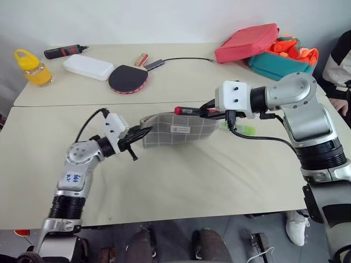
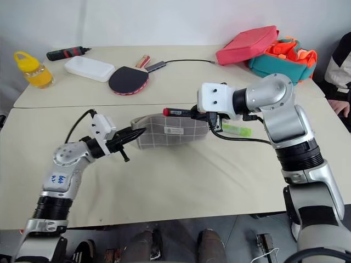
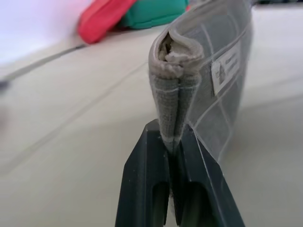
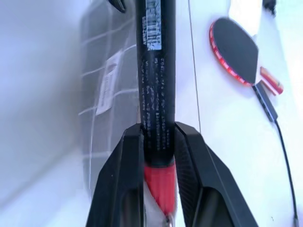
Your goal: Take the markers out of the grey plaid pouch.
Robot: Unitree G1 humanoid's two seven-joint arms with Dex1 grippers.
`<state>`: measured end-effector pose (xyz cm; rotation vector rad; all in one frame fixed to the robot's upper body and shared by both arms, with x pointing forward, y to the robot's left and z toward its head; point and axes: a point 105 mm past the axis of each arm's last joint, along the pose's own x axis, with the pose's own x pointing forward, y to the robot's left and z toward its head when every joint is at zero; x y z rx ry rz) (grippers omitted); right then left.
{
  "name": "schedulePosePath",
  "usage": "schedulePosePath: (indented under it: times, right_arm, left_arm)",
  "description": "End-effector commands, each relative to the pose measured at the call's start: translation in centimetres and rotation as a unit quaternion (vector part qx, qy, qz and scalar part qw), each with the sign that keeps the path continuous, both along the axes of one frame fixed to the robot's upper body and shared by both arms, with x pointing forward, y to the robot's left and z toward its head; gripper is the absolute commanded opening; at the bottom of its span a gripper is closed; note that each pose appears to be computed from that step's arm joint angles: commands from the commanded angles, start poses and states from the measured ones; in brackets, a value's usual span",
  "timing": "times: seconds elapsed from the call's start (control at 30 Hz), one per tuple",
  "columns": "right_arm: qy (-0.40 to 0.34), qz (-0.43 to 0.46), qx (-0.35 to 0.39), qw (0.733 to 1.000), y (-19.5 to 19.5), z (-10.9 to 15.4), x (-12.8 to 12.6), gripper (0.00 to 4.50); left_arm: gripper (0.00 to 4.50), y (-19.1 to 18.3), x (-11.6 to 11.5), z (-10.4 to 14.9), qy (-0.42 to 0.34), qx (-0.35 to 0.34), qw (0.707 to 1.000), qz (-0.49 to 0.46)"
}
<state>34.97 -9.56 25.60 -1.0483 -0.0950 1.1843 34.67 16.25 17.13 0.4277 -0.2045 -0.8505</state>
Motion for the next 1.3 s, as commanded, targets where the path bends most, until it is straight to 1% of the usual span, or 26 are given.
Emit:
schedulePosePath:
  times: [0.03, 0.07, 0.13, 0.2, 0.23, 0.27, 0.33, 0.4, 0.43, 0.5, 0.53, 0.57, 0.63, 0.67, 0.7, 0.8, 0.83, 0.9, 0.97, 1.03, 1.07, 1.1, 1.13, 1.2, 1.3]
  right_arm:
    - [0.000, -0.045, 0.039, 0.998, -2.4, 0.3, 0.3, 0.54]
    - [0.009, -0.048, 0.030, 0.998, -2.9, -0.8, 0.1, 0.54]
    - [0.022, -0.054, 0.042, 0.997, -3.4, -1.9, -0.2, 0.54]
    - [0.012, -0.058, 0.129, 0.990, -3.0, -0.1, -0.1, 0.54]
    - [0.009, -0.061, 0.157, 0.986, -2.9, 0.6, 0.0, 0.54]
    - [-0.007, -0.054, 0.166, 0.985, -2.8, 1.3, -0.1, 0.54]
    - [-0.019, -0.048, 0.189, 0.981, -2.5, 2.4, -0.1, 0.54]
    - [-0.016, -0.040, 0.194, 0.980, -2.1, 2.6, -0.2, 0.54]
    - [-0.009, -0.035, 0.195, 0.980, -1.8, 2.5, -0.3, 0.54]
    - [0.001, -0.032, 0.198, 0.980, -1.4, 2.3, -0.4, 0.54]
    - [0.002, -0.044, 0.171, 0.984, -2.0, 1.5, -0.3, 0.54]
    - [-0.012, -0.064, 0.121, 0.991, -3.0, 0.4, 0.2, 0.54]
    - [-0.028, -0.094, 0.035, 0.995, -5.2, -1.6, 0.7, 0.54]
    - [-0.031, -0.104, 0.007, 0.994, -6.0, -2.2, 0.9, 0.54]
    - [-0.030, -0.110, -0.001, 0.993, -6.5, -2.4, 1.0, 0.54]
    - [-0.041, -0.120, -0.097, 0.987, -8.3, -3.5, 0.7, 0.54]
    - [-0.040, -0.120, -0.116, 0.985, -8.6, -3.7, 0.5, 0.54]
    - [-0.014, -0.127, -0.111, 0.985, -8.5, -4.0, 0.3, 0.54]
    - [0.013, -0.122, -0.133, 0.984, -8.5, -6.2, 0.0, 0.54]
    - [0.029, -0.123, -0.165, 0.978, -8.7, -8.6, -0.2, 0.54]
    - [0.033, -0.125, -0.172, 0.977, -8.7, -9.2, -0.2, 0.54]
    - [0.040, -0.130, -0.176, 0.975, -8.8, -10.0, -0.2, 0.54]
    - [0.044, -0.133, -0.177, 0.974, -8.8, -10.6, -0.2, 0.54]
    - [0.050, -0.132, -0.161, 0.977, -8.2, -11.2, -0.1, 0.54]
    - [0.040, -0.128, -0.136, 0.982, -7.3, -11.0, 0.3, 0.54]
  left_arm:
    - [0.00, 5.6, 0.5, 0.8, -0.053, 0.060, 0.992, 0.099]
    - [0.00, 6.5, 0.4, 1.1, -0.074, 0.081, 0.987, 0.115]
    - [0.00, 8.1, 0.5, 1.8, -0.098, 0.085, 0.980, 0.151]
    - [0.00, 10.0, 0.3, 2.3, -0.110, 0.083, 0.972, 0.188]
    - [0.00, 10.5, 0.3, 2.4, -0.113, 0.085, 0.970, 0.197]
    - [0.00, 10.9, 0.2, 2.5, -0.119, 0.089, 0.968, 0.203]
    - [0.00, 10.8, 0.1, 2.6, -0.114, 0.077, 0.971, 0.196]
    - [0.00, 9.9, 0.0, 2.6, -0.107, 0.054, 0.978, 0.173]
    - [0.00, 9.2, -0.1, 2.5, -0.111, 0.054, 0.979, 0.164]
    - [0.00, 8.6, 0.0, 2.2, -0.117, 0.078, 0.978, 0.157]
    - [0.00, 9.0, 0.1, 2.7, -0.132, 0.089, 0.972, 0.171]
    - [0.00, 9.8, 0.3, 3.5, -0.150, 0.099, 0.965, 0.193]
    - [0.00, 10.9, 0.3, 5.0, -0.183, 0.120, 0.951, 0.218]
    - [0.00, 11.1, 0.2, 5.4, -0.194, 0.130, 0.947, 0.222]
    - [0.00, 11.6, 0.1, 6.0, -0.209, 0.144, 0.939, 0.232]
    - [0.00, 13.7, -0.4, 9.1, -0.282, 0.226, 0.891, 0.276]
    - [0.00, 13.7, -0.6, 9.6, -0.299, 0.242, 0.880, 0.277]
    - [0.00, 13.0, -0.7, 9.8, -0.318, 0.268, 0.870, 0.264]
    - [0.00, 11.1, -0.5, 7.9, -0.309, 0.274, 0.881, 0.232]
    - [0.00, 8.9, -0.4, 4.3, -0.267, 0.267, 0.906, 0.190]
    - [0.00, 8.4, -0.4, 3.4, -0.256, 0.266, 0.912, 0.181]
    - [0.00, 7.7, -0.5, 1.5, -0.223, 0.246, 0.927, 0.174]
    - [0.00, 7.3, -0.6, 0.1, -0.201, 0.238, 0.935, 0.169]
    - [0.00, 6.7, -0.9, -1.5, -0.168, 0.200, 0.950, 0.169]
    - [0.00, 6.3, -0.9, -2.0, -0.147, 0.174, 0.959, 0.169]
